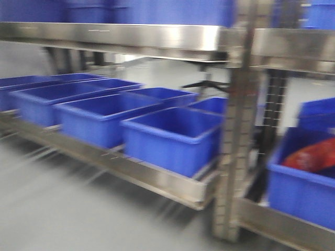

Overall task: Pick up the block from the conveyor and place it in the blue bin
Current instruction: 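Drive the base away from the belt toward the blue bin shelf, then move both grippers with blocks over an open blue bin, then open both grippers to drop the blocks into the blue bin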

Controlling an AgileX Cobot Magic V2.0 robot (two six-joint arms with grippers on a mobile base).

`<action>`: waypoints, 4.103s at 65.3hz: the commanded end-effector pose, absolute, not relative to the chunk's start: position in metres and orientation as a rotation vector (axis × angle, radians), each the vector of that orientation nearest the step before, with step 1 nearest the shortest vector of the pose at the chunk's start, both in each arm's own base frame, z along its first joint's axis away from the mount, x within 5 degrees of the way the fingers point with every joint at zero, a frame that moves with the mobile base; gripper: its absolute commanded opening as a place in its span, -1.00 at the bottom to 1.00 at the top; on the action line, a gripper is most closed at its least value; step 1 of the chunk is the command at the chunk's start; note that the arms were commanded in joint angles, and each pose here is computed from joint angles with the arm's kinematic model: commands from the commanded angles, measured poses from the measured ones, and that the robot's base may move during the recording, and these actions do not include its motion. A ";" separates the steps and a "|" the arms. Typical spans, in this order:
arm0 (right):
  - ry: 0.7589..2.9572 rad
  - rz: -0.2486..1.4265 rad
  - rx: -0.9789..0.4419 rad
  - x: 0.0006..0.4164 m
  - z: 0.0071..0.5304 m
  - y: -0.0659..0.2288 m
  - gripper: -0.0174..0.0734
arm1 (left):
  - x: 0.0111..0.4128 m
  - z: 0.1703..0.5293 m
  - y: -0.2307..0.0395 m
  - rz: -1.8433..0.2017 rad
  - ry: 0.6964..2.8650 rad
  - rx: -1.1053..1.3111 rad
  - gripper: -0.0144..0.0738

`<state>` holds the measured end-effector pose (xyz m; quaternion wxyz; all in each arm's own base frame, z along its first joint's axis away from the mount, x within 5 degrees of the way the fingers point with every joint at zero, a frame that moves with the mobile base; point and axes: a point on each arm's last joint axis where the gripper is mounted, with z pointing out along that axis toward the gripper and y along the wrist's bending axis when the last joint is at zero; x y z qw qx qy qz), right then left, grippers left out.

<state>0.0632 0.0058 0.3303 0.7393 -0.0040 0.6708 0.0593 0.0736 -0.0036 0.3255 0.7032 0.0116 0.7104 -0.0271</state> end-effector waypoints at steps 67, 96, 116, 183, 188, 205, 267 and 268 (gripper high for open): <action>1.440 0.115 -0.013 0.062 0.334 0.005 -0.97 | 0.073 0.327 -0.003 -0.053 1.559 0.030 -0.92; 1.440 0.115 -0.013 0.062 0.334 0.005 -0.97 | 0.073 0.327 -0.003 -0.053 1.559 0.030 -0.92; 1.440 0.115 -0.013 0.062 0.334 0.005 -0.97 | 0.073 0.327 -0.003 -0.053 1.559 0.030 -0.92; 1.454 0.115 -0.014 0.063 0.333 0.005 -0.97 | 0.074 0.330 -0.004 -0.066 1.536 0.024 -0.92; 1.475 0.123 -0.022 0.065 0.337 0.006 -0.97 | 0.075 0.344 -0.005 -0.070 1.508 0.036 -0.92; 1.544 0.125 -0.221 0.104 0.380 0.023 -0.97 | 0.115 0.404 -0.022 -0.065 1.511 0.214 -0.92; 1.748 0.327 -0.408 0.314 0.410 0.147 -0.35 | 0.330 0.410 -0.183 -0.414 1.800 0.417 0.08; 1.750 0.327 -0.409 0.315 0.409 0.148 -0.28 | 0.330 0.410 -0.183 -0.414 1.800 0.417 0.13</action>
